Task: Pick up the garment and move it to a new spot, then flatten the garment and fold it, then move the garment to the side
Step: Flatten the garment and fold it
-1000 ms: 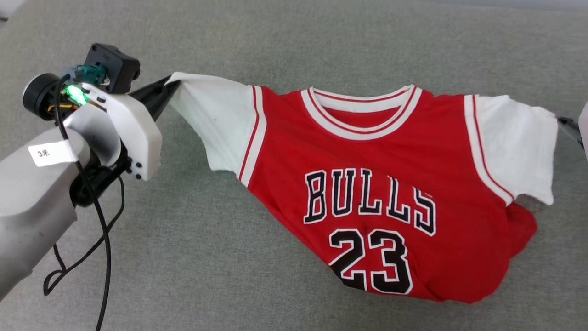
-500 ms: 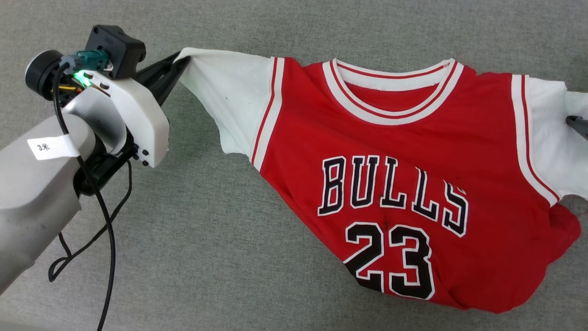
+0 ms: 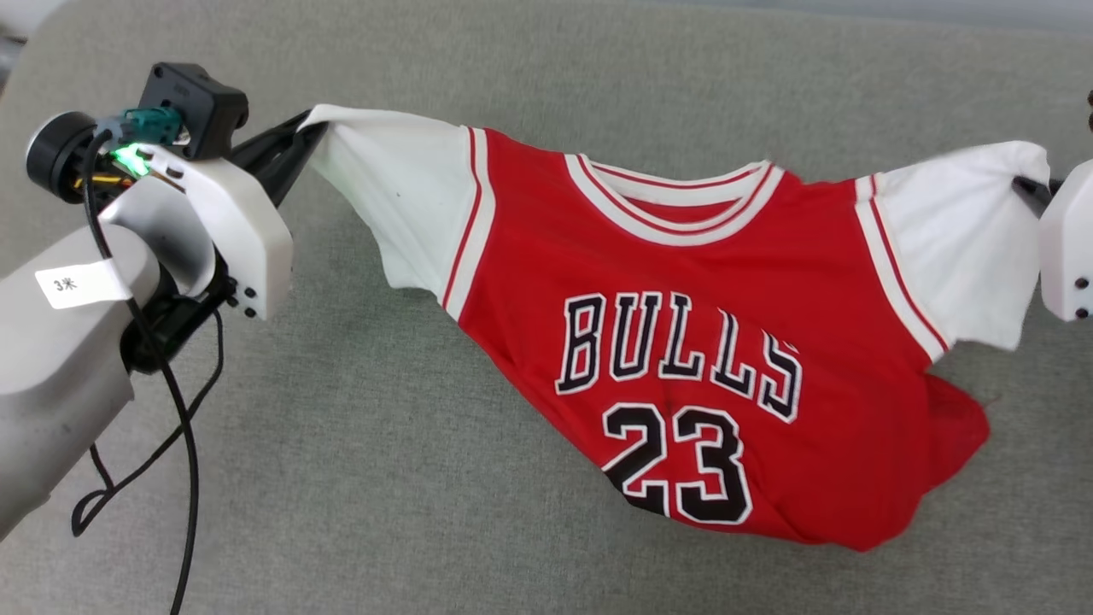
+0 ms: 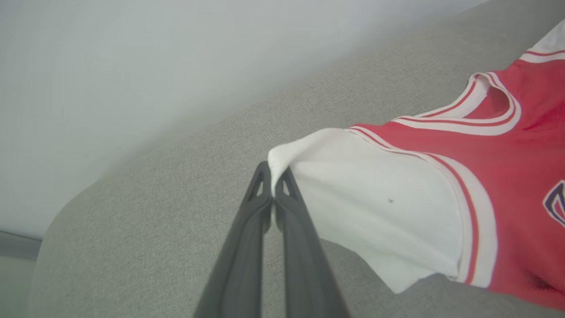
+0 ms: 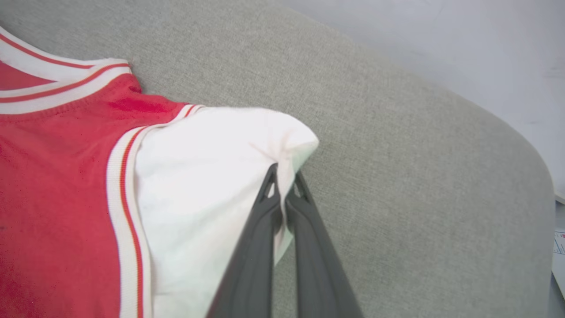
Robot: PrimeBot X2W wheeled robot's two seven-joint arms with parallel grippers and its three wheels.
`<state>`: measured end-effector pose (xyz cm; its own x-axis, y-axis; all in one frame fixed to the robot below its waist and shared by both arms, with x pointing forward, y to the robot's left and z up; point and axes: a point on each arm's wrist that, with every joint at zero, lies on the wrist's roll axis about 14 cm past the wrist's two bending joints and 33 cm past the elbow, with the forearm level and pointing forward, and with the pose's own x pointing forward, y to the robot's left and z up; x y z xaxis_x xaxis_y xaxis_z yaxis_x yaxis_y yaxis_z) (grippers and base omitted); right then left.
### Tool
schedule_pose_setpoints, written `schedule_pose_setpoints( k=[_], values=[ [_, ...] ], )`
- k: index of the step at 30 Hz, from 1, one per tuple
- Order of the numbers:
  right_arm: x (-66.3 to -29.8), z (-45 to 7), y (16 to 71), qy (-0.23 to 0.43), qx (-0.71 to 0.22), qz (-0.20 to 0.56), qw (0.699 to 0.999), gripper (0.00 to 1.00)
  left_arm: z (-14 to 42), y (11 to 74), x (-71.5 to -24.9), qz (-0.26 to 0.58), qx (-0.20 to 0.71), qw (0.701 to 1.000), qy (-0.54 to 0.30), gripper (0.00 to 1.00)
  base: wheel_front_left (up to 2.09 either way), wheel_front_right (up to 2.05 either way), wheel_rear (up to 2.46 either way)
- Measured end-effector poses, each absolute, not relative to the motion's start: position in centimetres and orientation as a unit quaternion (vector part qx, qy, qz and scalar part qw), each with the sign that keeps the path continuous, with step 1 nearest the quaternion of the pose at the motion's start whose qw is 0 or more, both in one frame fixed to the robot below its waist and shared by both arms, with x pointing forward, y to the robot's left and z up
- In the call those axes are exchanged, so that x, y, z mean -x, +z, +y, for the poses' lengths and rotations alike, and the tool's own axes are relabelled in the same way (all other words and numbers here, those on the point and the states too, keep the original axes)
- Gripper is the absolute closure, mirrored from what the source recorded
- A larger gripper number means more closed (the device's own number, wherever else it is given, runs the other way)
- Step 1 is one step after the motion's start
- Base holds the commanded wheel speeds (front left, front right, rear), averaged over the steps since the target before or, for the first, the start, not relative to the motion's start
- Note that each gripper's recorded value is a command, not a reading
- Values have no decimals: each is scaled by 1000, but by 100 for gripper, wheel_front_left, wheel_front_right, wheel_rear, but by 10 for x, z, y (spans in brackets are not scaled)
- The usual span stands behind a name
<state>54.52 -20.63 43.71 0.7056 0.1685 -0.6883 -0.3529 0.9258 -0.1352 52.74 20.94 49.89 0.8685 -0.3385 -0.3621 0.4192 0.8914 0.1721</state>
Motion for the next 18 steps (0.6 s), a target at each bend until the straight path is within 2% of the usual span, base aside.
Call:
schedule_pose_setpoints(
  k=[9, 18],
  values=[
    [-550, -214, 579, 126, 99, 127, 979, 100, 193, 597, -513, 28, -141, 969, -202, 100, 0, 0, 0],
    [-525, -206, 708, 123, 72, -68, 987, 100, 162, 730, -482, -157, -169, 950, -210, 100, 0, 0, 0]
  ],
)
